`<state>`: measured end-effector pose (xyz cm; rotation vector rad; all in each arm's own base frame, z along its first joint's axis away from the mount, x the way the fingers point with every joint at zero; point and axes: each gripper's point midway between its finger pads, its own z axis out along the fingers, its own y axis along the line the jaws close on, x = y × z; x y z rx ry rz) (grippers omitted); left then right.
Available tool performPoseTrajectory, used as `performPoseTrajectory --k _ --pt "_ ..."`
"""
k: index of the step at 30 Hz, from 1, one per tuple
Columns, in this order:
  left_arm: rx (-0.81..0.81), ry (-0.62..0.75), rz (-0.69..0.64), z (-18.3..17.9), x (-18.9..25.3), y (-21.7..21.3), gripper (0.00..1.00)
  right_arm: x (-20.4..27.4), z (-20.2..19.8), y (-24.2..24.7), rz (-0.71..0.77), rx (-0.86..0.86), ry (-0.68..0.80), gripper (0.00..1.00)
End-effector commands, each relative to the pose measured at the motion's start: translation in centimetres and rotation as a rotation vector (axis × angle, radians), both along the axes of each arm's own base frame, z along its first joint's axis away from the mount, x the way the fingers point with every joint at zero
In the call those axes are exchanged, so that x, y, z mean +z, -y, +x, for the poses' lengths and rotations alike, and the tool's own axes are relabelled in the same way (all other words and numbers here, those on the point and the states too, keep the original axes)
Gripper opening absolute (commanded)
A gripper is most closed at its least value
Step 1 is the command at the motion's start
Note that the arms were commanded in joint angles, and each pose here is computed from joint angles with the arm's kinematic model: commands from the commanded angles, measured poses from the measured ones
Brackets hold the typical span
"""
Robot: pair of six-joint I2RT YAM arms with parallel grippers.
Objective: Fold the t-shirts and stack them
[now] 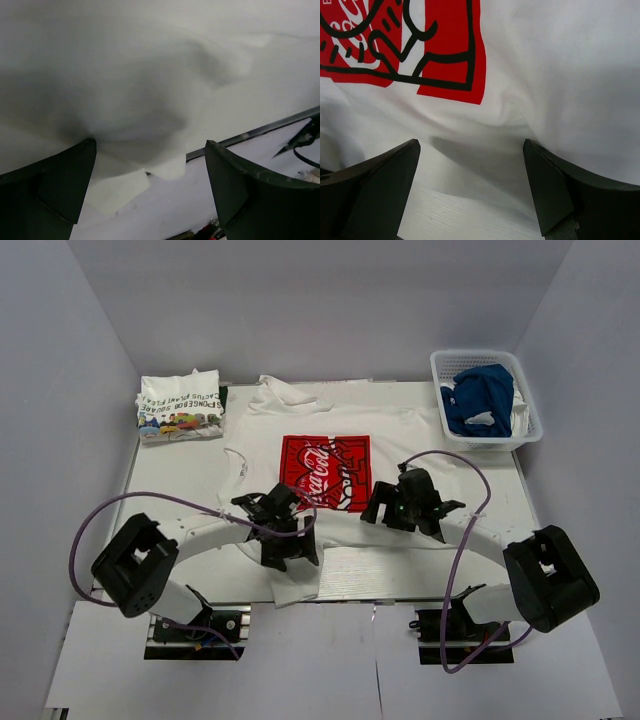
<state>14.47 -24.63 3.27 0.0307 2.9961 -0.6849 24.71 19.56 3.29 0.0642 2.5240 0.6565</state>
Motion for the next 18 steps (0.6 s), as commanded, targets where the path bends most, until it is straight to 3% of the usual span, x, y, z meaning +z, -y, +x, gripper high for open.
performPoseTrajectory --k 1,6,9,13,18 --pt "0.164 -0.013 0.193 -1.3 -0.6 -5.7 1.00 -3.8 -1.9 3.8 -0.157 -0.123 -0.127 0.90" --pt "0.414 -0.064 0.470 -4.0 -0.2 -12.3 1.00 -4.7 -2.1 6.3 -0.206 -0.244 -0.180 0.90" --pt "0.510 -0.074 0.525 -5.3 1.0 -14.3 1.00 -4.8 -1.7 7.2 -0.209 -0.276 -0.189 0.90" --pt "0.598 0.003 0.490 -4.7 3.4 -15.1 1.00 -4.6 -1.3 6.8 -0.189 -0.249 -0.193 0.90" --pt "0.607 0.097 0.430 -2.6 5.6 -14.4 1.00 -0.7 -0.2 3.6 -0.068 -0.035 -0.034 0.90"
